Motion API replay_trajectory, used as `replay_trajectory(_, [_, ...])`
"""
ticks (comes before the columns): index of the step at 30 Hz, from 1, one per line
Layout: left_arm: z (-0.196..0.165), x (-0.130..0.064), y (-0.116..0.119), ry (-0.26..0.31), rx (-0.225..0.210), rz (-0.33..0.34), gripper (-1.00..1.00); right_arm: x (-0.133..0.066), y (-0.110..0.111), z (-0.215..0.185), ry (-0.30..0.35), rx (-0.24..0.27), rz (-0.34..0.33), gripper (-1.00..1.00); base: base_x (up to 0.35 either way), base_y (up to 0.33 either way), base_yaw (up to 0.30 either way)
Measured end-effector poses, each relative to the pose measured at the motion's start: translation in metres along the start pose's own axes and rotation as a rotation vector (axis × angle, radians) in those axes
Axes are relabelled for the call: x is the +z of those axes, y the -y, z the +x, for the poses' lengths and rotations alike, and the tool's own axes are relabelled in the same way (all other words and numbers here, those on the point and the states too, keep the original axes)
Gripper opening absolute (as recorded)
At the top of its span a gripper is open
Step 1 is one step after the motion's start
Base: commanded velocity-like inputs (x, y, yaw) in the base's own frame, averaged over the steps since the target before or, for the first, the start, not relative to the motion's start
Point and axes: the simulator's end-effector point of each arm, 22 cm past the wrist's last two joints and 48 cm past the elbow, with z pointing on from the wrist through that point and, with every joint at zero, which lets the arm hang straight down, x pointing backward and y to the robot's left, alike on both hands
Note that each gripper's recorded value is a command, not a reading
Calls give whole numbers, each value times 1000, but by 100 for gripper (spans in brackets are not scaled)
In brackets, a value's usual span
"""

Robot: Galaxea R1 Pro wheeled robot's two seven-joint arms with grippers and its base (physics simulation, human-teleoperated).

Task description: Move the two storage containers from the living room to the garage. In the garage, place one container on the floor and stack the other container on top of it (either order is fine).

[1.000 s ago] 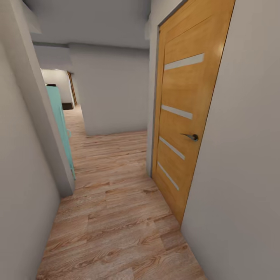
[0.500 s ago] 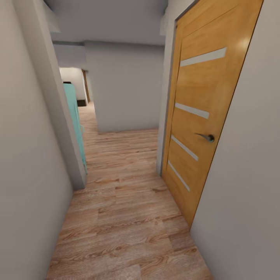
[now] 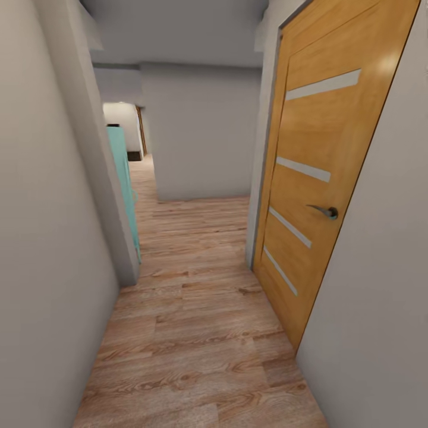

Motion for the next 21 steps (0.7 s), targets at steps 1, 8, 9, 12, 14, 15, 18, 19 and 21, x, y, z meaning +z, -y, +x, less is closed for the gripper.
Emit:
replay_trajectory(1, [0, 0, 0, 0, 0, 0, 100, 0, 1, 0, 0, 0, 0, 100, 131, -145, 1])
replay_trajectory(8, [0, 0, 1, 0, 0, 1, 100, 0, 1, 0, 0, 0, 0, 100, 149, -148, 0])
replay_trajectory(9, [0, 0, 1, 0, 0, 1, 100, 0, 1, 0, 0, 0, 0, 100, 154, -149, 0])
replay_trajectory(12, [0, 0, 1, 0, 0, 1, 100, 0, 1, 0, 0, 0, 0, 100, 155, -149, 0])
replay_trajectory(14, [0, 0, 1, 0, 0, 1, 100, 0, 1, 0, 0, 1, 0, 100, 155, -148, 0])
replay_trajectory(15, [1, 0, 1, -1, 0, 1, 100, 0, 1, 0, -1, 1, 0, 100, 154, -146, 0])
replay_trajectory(18, [1, 0, 1, -2, 1, 1, 100, 0, 1, 1, -2, 1, 0, 100, 132, -121, 0])
replay_trajectory(19, [1, 0, 1, -2, 1, 1, 100, 0, 1, 1, -2, 1, 0, 100, 125, -108, 0])
replay_trajectory(21, [1, 0, 1, -2, 1, 0, 100, 0, 1, 1, -3, 1, -1, 100, 123, -101, 0])
